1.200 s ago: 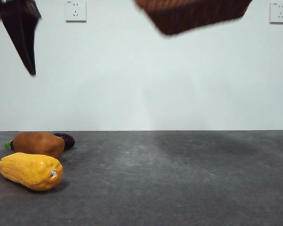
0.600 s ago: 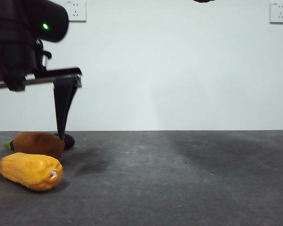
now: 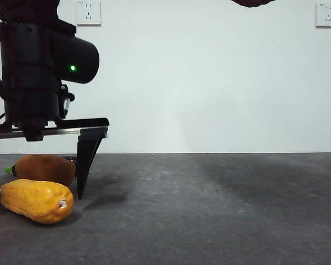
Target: Help me put the vegetables on the table into the basket
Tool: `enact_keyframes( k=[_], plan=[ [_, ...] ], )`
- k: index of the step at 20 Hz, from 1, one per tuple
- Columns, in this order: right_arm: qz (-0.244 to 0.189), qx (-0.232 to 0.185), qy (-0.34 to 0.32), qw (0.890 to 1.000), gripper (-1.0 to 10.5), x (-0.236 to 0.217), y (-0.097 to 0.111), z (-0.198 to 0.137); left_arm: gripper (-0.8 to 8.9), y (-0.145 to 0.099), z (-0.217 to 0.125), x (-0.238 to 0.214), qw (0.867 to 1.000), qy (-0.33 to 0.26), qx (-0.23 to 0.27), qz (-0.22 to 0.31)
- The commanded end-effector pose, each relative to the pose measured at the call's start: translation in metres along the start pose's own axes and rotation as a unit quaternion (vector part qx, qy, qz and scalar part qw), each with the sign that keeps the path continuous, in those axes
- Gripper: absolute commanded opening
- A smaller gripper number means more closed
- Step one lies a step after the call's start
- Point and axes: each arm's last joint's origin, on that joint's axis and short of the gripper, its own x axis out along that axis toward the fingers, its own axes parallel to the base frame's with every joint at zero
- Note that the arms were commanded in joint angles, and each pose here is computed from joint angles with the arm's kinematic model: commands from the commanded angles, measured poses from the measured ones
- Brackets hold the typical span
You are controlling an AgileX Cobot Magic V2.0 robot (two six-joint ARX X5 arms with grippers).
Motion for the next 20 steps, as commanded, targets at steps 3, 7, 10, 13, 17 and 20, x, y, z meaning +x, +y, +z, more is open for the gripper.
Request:
enact_keyframes(
  k=[3, 7, 10, 13, 17, 20],
  plan=[
    [0.003, -0.002, -0.015, 1.000, -0.1, -0.005, 0.001, 0.001, 4.89, -0.004, 0.000, 0.009, 1.000, 0.006, 0.000, 0.009],
    [0.003, -0.002, -0.014, 1.000, -0.1, -0.005, 0.001, 0.001, 0.16, -0.004, 0.000, 0.009, 1.000, 0.005, 0.007, 0.008],
    [0.003, -0.001, -0.009, 1.000, -0.1, -0.004, 0.001, 0.000, -0.08, -0.005, -0.001, 0.009, 1.000, 0.007, 0.026, 0.009],
    [0.004, 0.001, -0.003, 1.000, -0.1, -0.003, 0.001, 0.000, -0.08, -0.009, -0.005, 0.006, 0.997, 0.004, 0.078, 0.003],
    [0.006, 0.010, 0.035, 0.999, -0.1, 0.008, -0.001, -0.004, -0.08, -0.012, -0.011, -0.023, 0.987, -0.057, 0.146, -0.039],
    [0.008, 0.020, 0.067, 0.997, -0.1, 0.024, -0.004, -0.005, -0.08, -0.007, -0.020, -0.067, 0.966, -0.147, 0.193, -0.089]
  ],
)
